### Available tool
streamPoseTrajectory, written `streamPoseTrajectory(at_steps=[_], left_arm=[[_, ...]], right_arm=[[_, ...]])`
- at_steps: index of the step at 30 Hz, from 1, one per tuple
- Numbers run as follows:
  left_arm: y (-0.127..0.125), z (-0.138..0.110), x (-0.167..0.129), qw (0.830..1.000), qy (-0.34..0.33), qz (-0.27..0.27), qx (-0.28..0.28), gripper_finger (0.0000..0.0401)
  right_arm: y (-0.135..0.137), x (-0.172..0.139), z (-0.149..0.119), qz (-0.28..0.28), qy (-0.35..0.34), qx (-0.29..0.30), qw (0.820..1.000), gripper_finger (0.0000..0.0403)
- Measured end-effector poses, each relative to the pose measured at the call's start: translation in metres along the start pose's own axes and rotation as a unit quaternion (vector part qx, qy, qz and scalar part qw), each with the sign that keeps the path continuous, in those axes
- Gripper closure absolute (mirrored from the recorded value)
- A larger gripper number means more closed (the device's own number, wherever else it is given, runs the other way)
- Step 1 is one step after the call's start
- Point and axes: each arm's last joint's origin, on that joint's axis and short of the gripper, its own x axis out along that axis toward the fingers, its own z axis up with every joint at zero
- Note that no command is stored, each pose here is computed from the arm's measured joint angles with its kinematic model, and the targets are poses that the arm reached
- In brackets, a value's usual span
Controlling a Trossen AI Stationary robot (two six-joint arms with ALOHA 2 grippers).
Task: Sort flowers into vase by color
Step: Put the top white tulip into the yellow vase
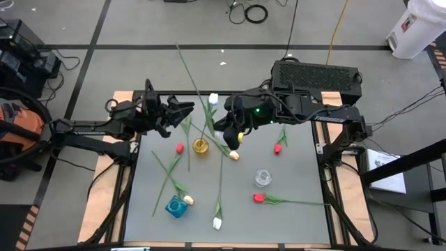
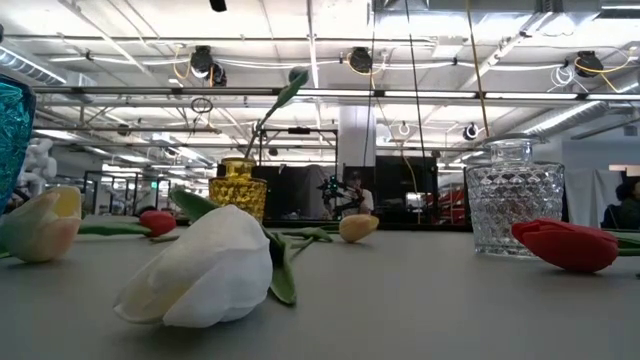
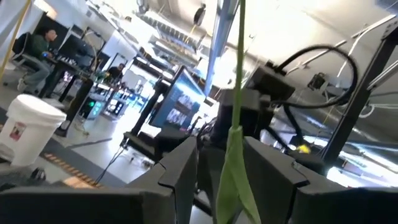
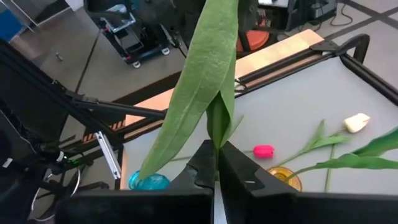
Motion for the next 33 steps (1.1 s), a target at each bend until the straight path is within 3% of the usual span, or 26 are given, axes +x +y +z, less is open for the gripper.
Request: streamPoseTrajectory(at_steps=[7,18,33], left_arm=[[-0.002,0.003,0.006,1.000,-0.012,-0.003,-0.001,0.0264],[-0.010,0.011,0.048,1.000,0.010,-0.009,0.015,0.0264],[-0.010,0.009,0.053,1.000,0.023,-0.012,0.013,0.0279]], right_arm=[[0.000,0.000,0.000,0.003,0.002,0.004,1.000,0.0403],[0.000,0.000,0.000,0.009,0.006,0.011,1.000,0.0403],[0.004,0.000,-0.003,0.010,0.007,-0.005,1.000,0.0403]])
